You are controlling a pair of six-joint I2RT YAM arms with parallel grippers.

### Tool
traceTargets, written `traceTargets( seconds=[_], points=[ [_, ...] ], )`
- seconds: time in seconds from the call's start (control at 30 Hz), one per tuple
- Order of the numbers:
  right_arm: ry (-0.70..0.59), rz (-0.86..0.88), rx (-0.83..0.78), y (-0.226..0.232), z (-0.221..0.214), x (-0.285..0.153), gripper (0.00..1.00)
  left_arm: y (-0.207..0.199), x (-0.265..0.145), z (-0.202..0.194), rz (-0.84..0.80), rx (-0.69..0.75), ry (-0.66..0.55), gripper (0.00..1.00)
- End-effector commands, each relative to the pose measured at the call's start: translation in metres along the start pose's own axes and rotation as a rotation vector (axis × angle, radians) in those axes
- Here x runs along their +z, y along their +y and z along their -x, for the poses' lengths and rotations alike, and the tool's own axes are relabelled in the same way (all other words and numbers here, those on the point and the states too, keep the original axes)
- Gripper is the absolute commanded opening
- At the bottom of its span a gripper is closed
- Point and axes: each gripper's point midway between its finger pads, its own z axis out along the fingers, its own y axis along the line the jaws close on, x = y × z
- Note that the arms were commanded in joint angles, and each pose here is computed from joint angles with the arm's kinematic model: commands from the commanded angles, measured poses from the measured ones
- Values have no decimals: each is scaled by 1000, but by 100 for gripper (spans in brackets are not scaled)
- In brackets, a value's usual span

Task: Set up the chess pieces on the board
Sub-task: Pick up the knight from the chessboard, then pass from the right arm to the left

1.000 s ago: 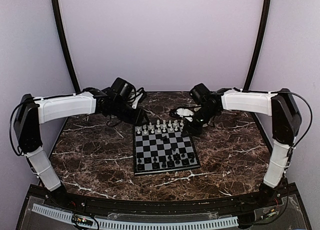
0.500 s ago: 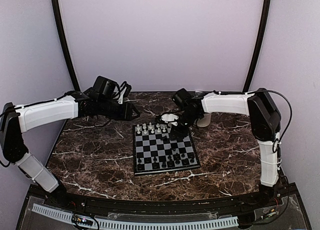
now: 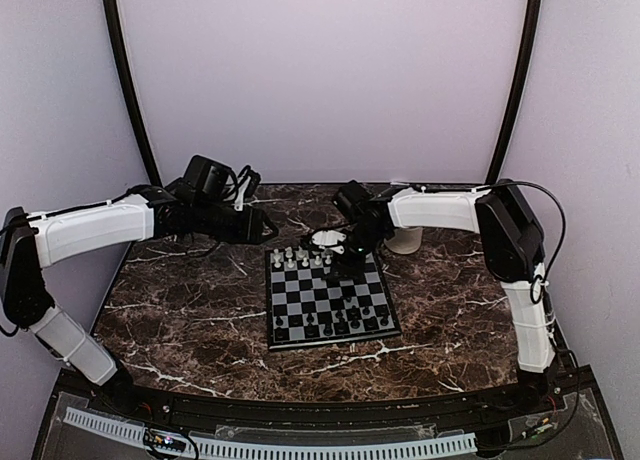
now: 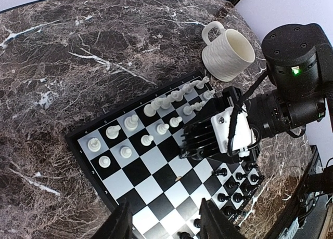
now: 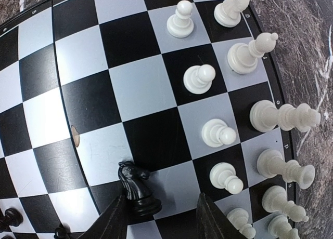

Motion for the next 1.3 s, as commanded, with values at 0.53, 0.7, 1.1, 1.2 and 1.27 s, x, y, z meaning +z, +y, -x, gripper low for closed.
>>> traceTargets(
  seconds=[0.53,0.7,1.1,1.2,1.27],
  points=[
    [-31,88,-6,21,7,-7,13,-5,-3,4,-45,-12,-35,46],
    [-96,72,6,22,22,-29,10,-3,9,-2,-73,-121,-29,46],
    [-311,47,41,33,65,-105,9,-35,27,-9,-366,-385,-48,45],
    [-348,60,50,36,74,-115,10,-46,28,-4,-435,-417,-53,45],
    [-357,67,57,36,76,-117,10,-51,31,-4,-462,-426,-50,45]
  ],
)
